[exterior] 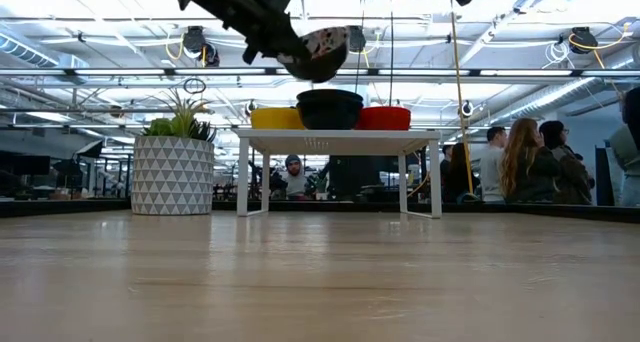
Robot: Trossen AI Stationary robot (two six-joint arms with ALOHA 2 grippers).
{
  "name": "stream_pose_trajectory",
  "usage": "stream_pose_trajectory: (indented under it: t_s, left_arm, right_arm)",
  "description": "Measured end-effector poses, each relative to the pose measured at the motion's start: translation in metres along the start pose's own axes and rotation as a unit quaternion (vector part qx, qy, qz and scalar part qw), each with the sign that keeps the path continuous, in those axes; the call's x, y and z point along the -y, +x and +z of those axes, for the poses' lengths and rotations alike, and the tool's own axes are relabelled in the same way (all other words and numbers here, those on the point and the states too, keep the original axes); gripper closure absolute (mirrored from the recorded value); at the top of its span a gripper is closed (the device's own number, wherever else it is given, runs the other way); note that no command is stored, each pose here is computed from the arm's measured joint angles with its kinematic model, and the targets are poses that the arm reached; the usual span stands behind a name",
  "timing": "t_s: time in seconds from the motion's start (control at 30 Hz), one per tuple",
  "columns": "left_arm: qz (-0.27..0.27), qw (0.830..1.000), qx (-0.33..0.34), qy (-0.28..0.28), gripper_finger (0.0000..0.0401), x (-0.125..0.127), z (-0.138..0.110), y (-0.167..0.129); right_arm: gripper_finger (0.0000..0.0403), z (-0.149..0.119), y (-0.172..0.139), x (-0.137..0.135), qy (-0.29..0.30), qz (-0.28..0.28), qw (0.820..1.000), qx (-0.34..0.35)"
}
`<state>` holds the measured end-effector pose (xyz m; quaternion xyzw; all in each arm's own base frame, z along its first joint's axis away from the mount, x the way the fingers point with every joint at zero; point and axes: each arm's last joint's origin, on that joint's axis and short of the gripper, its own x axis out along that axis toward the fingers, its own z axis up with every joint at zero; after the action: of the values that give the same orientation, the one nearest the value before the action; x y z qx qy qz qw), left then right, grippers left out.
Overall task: Pick & Place Mini bowls
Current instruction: Stack the white patterned bowl on top of the white patterned bowl on the shelf
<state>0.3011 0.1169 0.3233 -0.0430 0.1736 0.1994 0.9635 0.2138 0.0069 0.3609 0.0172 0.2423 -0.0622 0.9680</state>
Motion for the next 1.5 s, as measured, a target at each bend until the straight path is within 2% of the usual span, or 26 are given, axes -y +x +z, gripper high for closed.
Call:
stream_pose_trajectory:
  t_s: [0.23,0.4,0.6,0.73,1.5]
  left_arm:
    - [-0.005,0.999,0.05,-0.012,0.0375,-0.024,0.009,0.003]
    - [0.008,0.998,0.058,-0.019,0.0363,-0.035,0.005,0.015]
    - [0.014,0.998,0.047,-0.025,0.0374,-0.045,-0.004,0.029]
    - [-0.004,0.998,0.05,-0.036,0.0374,-0.049,-0.006,0.035]
    - [0.01,0.998,0.046,-0.036,0.0365,-0.057,-0.011,0.041]
  right_arm:
    - [0.0273,-0.001,0.0,0.0,0.0,-0.001,1.0,-0.005]
    - [0.0273,-0.001,0.0,0.0,0.001,-0.001,1.0,-0.007]
    - [0.0273,-0.001,0.0,0.0,0.036,-0.001,0.999,-0.007]
    - [0.0273,-0.002,0.0,0.0,0.039,-0.002,0.999,-0.009]
    - [0.0273,-0.001,0.0,0.0,0.04,-0.001,0.999,-0.006]
